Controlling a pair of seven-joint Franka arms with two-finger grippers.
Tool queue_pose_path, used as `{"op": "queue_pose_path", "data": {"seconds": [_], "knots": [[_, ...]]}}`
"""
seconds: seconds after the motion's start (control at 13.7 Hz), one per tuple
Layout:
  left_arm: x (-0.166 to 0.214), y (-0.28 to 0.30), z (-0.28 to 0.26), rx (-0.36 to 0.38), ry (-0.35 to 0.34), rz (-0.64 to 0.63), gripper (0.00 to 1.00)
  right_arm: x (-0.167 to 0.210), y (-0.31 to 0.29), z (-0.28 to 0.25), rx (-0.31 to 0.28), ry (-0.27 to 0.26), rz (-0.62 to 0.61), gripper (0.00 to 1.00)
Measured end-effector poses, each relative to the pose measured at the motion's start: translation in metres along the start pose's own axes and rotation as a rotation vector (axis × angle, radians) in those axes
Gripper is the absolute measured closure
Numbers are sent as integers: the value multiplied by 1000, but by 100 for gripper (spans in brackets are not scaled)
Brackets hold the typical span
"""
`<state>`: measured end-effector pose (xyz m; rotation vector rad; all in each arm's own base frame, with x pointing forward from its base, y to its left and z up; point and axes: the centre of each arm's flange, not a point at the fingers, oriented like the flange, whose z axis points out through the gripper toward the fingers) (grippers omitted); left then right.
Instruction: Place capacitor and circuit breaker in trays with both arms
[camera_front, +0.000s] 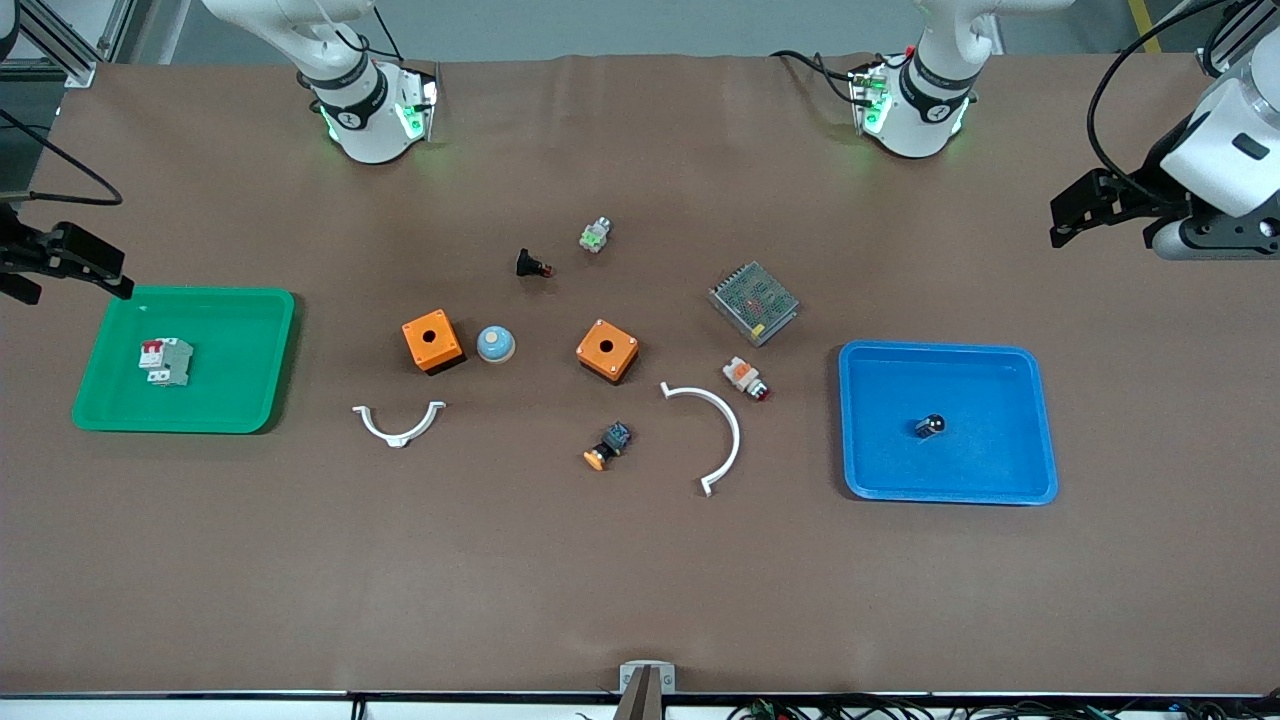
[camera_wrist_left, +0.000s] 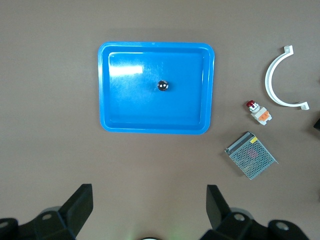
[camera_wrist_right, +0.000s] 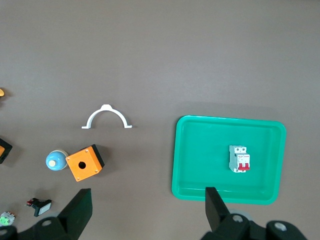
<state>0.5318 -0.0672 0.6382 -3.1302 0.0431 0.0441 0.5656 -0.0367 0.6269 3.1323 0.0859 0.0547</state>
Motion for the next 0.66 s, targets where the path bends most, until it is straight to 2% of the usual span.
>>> {"op": "queue_pose_path", "data": {"seconds": [0.36, 0.66], "knots": [[0, 5, 4, 5, -4, 8, 0, 0, 3, -2, -1, 7, 5, 0], [1, 7, 1, 4, 7, 13, 0, 2, 2, -16, -5, 39, 3, 0]]}}
